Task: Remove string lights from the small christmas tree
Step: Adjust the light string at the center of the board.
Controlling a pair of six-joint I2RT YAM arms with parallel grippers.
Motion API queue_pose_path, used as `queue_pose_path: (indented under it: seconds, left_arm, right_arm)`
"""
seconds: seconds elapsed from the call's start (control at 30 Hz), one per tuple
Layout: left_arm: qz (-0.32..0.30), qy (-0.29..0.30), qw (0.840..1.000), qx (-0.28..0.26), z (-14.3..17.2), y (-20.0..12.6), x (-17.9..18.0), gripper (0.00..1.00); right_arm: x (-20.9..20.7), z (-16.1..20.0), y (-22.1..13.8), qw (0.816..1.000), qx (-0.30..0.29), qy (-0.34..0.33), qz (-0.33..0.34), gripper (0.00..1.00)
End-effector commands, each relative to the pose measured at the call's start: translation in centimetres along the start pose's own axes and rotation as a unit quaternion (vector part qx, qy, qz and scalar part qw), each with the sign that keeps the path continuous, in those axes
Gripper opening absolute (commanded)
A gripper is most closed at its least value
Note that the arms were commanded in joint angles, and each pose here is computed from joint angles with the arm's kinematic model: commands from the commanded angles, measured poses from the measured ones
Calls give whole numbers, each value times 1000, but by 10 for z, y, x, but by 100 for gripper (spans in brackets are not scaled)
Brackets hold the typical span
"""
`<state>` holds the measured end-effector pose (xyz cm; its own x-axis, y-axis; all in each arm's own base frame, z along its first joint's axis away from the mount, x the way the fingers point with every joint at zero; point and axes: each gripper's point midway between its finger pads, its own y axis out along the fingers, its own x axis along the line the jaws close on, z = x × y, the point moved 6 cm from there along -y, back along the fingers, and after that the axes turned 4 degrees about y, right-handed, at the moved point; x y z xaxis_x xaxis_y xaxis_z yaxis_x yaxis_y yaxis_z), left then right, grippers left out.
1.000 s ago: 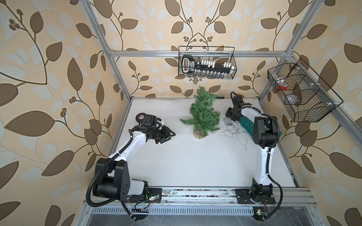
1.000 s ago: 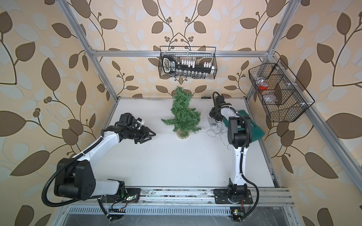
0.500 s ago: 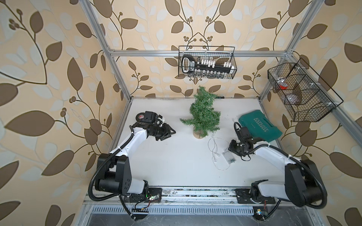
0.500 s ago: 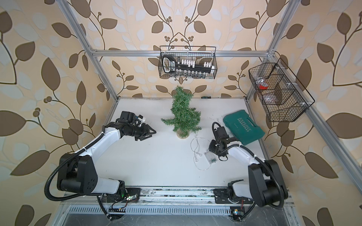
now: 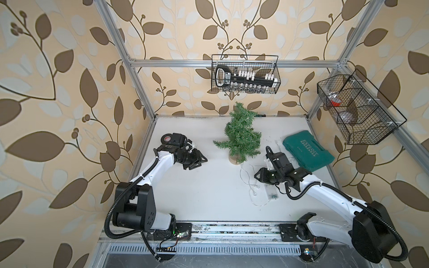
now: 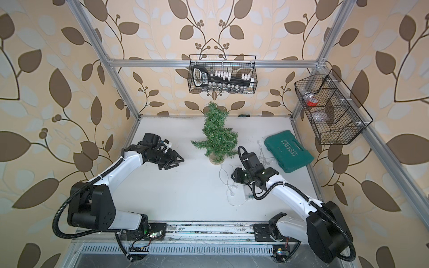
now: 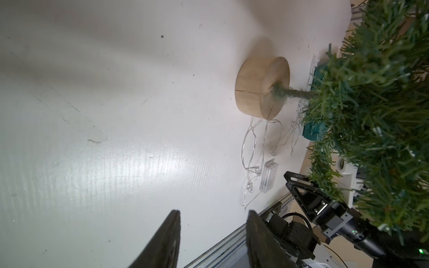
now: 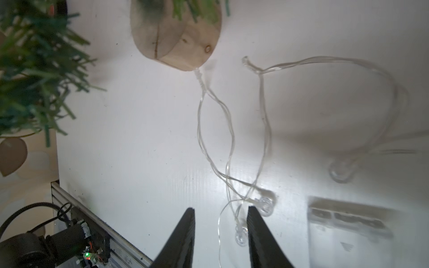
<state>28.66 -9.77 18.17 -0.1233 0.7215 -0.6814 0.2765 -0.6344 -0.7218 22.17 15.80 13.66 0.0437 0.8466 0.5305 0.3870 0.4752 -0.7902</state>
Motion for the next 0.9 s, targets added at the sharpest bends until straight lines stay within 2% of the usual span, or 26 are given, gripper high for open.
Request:
queue_pose_path:
  seconds: [0.0, 0.2, 0.43, 0.57, 0.73, 0.8, 0.87]
  left_arm:
    - [3, 15, 1000, -17, -4, -10, -10, 47]
    - [2, 9, 1000, -21, -1, -12, -8, 46]
    - [1, 8, 1000, -25, 0, -13, -8, 45]
    - [1, 9, 1000, -25, 1, -13, -8, 45]
    - [4, 5, 1000, -22, 1, -10, -6, 45]
    - [7, 1, 1000, -23, 0, -9, -6, 45]
    - [14, -6, 1000, -24, -1, -7, -7, 45]
  right_arm:
    - [19, 15, 17, 999, 11, -14, -35, 37]
    - [24, 41, 51, 997, 58, -36, -26, 37]
    - [-22, 49, 59, 998, 53, -10, 42, 36]
    - [-63, 30, 48, 995, 34, 43, 81, 35]
    - [-114, -14, 26, 985, 0, 126, 122, 35]
    - [-134, -35, 19, 978, -8, 164, 129, 35]
    - [-139, -51, 17, 977, -7, 173, 123, 35]
